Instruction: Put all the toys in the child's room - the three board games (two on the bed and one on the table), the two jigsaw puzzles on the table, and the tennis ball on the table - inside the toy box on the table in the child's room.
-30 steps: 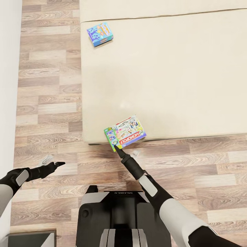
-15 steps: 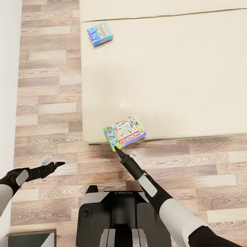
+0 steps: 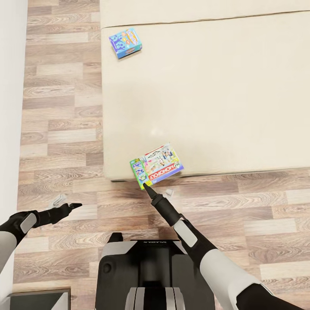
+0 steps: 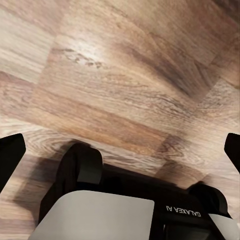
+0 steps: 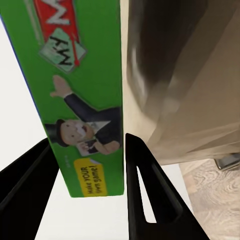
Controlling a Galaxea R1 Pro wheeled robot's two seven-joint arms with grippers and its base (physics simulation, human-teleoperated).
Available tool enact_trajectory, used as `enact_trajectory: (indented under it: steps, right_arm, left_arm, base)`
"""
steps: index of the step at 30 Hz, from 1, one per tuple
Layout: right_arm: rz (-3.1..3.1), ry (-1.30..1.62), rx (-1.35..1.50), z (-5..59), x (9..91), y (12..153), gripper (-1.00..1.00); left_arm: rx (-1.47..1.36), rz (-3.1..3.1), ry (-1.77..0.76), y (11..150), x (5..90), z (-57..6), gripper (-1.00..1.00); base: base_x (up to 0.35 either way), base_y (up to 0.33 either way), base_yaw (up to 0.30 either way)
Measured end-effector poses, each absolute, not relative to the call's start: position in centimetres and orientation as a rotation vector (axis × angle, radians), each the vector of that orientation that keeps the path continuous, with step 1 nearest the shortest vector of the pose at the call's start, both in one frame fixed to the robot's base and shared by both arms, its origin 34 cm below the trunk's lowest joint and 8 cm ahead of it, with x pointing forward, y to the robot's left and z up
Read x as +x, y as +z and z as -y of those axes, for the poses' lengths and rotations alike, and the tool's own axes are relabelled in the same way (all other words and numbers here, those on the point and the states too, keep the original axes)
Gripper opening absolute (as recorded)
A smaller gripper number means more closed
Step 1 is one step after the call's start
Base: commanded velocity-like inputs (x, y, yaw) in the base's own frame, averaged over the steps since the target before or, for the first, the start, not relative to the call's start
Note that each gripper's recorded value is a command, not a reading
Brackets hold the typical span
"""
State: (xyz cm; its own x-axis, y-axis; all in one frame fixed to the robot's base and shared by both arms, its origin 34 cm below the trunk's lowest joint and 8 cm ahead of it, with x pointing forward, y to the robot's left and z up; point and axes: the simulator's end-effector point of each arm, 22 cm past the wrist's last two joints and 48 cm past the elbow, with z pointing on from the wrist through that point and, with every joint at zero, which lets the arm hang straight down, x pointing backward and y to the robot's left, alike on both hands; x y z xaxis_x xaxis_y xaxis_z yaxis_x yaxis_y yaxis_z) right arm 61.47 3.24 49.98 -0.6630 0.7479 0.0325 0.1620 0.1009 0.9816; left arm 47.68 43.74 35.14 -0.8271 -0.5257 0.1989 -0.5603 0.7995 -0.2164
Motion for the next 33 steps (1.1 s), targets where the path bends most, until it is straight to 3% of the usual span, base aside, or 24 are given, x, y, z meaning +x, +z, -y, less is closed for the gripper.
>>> enact_trajectory:
  steps: [18, 33]
  right_arm:
    - [-1.958, 1.732, 0.915, -5.2, 60.0, 52.5, -1.00]
    - [-2.016, 1.967, 0.747, -8.6, 58.8, 57.6, -1.00]
  left_arm:
    - [0.862, 2.856, 0.403, 37.2, 47.4, -43.7, 1.00]
    - [0.861, 2.858, 0.402, 39.1, 47.2, -43.8, 1.00]
  base:
    - [0.000, 0.000, 0.000]
    - [0.000, 0.000, 0.000]
